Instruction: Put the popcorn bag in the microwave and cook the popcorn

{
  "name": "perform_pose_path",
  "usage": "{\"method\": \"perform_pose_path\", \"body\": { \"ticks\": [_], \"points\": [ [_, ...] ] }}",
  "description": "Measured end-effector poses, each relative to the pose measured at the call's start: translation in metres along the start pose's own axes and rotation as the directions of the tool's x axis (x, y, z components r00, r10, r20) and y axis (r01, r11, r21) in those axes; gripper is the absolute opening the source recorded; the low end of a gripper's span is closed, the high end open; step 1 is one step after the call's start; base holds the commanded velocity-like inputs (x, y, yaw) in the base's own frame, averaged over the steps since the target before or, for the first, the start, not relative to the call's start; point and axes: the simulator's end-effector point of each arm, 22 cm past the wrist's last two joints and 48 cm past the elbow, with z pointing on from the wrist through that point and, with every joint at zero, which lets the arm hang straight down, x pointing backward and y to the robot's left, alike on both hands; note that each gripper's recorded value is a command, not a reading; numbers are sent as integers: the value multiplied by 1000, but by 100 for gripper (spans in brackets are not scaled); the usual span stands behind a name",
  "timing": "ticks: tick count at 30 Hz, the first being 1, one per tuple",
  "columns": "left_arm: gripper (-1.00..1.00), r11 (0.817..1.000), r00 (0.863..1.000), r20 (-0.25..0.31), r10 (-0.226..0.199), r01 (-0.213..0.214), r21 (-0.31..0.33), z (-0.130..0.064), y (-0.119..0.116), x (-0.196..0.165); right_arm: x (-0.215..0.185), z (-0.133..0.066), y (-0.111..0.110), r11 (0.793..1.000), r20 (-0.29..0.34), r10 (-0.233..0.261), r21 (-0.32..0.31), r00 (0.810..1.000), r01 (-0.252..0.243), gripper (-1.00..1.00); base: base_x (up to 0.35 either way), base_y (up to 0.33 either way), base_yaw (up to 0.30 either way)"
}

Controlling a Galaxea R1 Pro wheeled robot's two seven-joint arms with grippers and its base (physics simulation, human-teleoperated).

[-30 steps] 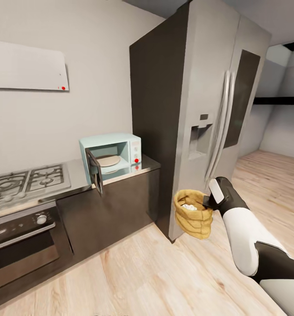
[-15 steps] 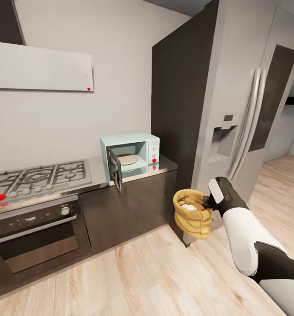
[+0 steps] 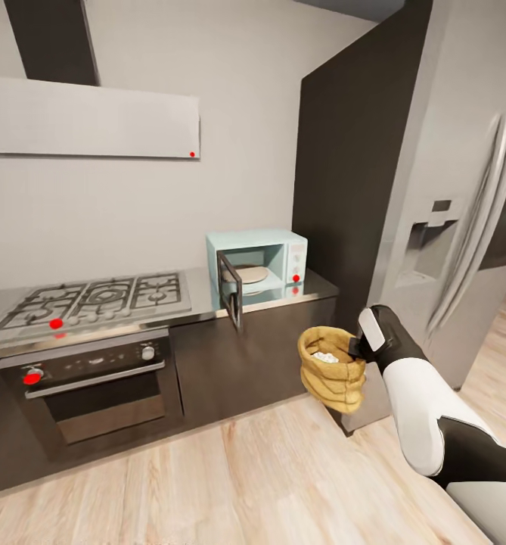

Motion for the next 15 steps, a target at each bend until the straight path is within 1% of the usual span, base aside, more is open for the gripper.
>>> {"method": "perform_pose_path", "body": {
  "ticks": [12, 15],
  "points": [
    [100, 1000, 1000, -1, 1, -1, 0, 0, 0, 0, 0, 0, 0, 1000, 0, 0, -2, 1000, 0, -100, 0, 0, 266],
    [100, 1000, 1000, 0, 0, 0, 0, 0, 0, 0, 0, 0, 0, 1000, 0, 1, -2, 1000, -1, -100, 0, 0, 89]
  ]
}}
